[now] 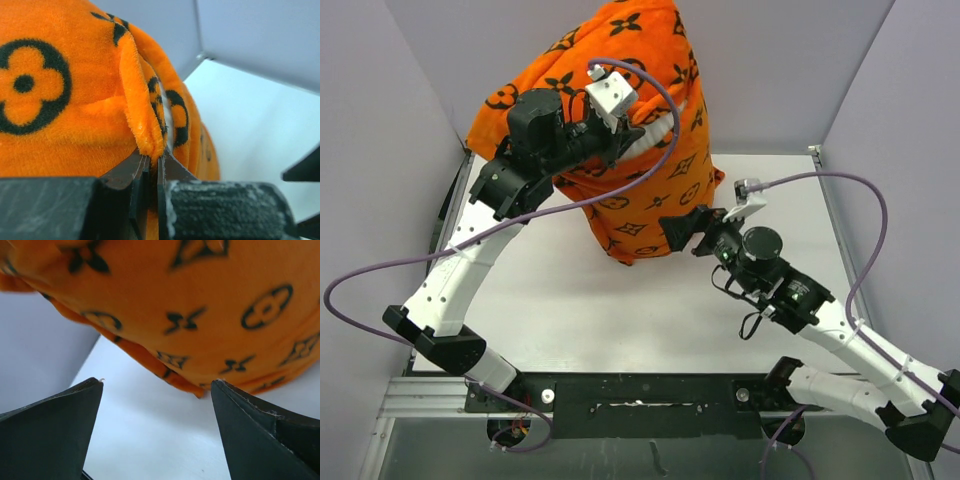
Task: Remove the pillowcase from the pillow
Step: Remove the pillow from the pillowcase.
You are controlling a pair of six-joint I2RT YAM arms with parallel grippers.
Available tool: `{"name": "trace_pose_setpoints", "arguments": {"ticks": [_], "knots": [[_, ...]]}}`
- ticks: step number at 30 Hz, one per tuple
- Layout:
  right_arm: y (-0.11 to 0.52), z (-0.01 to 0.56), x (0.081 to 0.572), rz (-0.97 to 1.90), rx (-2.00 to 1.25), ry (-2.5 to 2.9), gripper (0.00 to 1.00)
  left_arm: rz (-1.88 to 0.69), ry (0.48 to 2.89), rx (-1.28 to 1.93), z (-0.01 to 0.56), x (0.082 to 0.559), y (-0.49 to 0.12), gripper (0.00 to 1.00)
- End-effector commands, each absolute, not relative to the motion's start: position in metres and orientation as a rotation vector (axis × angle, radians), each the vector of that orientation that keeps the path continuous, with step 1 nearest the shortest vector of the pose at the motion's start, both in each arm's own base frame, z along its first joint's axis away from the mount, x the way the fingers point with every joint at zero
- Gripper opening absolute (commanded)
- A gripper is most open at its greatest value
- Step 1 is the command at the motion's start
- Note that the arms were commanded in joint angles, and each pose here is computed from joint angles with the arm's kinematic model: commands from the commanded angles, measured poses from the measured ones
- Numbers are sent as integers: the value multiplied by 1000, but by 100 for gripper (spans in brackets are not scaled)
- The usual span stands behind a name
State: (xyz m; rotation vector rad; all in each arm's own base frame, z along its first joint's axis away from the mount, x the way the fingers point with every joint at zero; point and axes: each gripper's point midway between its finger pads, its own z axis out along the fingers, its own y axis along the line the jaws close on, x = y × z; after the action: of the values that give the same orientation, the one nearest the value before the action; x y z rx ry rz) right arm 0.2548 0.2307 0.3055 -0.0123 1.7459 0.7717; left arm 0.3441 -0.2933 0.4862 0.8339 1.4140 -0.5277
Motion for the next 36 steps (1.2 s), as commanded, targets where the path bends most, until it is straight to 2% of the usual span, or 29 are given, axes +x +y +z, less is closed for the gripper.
{"name": "trace_pose_setpoints", "arguments": {"ticks": [1,7,15,19,23,33,36], "knots": [[239,366,267,775,-22,1656,95,-757,1245,860,545,291,-307,0],[248,424,283,795,-22,1565,96,-786,1280,876,540,289,-310,0],[236,449,304,815,28,1545,93,-810,1287,898,536,280,-312,0],[231,450,320,802,57,1570,88,-822,1288,908,534,277,-313,0],[232,447,329,817,67,1598,77,-818,1283,911,535,276,-312,0],[213,414,336,778,135,1676,37,-790,1245,925,542,268,-304,0],[206,405,337,739,146,1709,30,-769,1223,929,546,267,-301,0]]}}
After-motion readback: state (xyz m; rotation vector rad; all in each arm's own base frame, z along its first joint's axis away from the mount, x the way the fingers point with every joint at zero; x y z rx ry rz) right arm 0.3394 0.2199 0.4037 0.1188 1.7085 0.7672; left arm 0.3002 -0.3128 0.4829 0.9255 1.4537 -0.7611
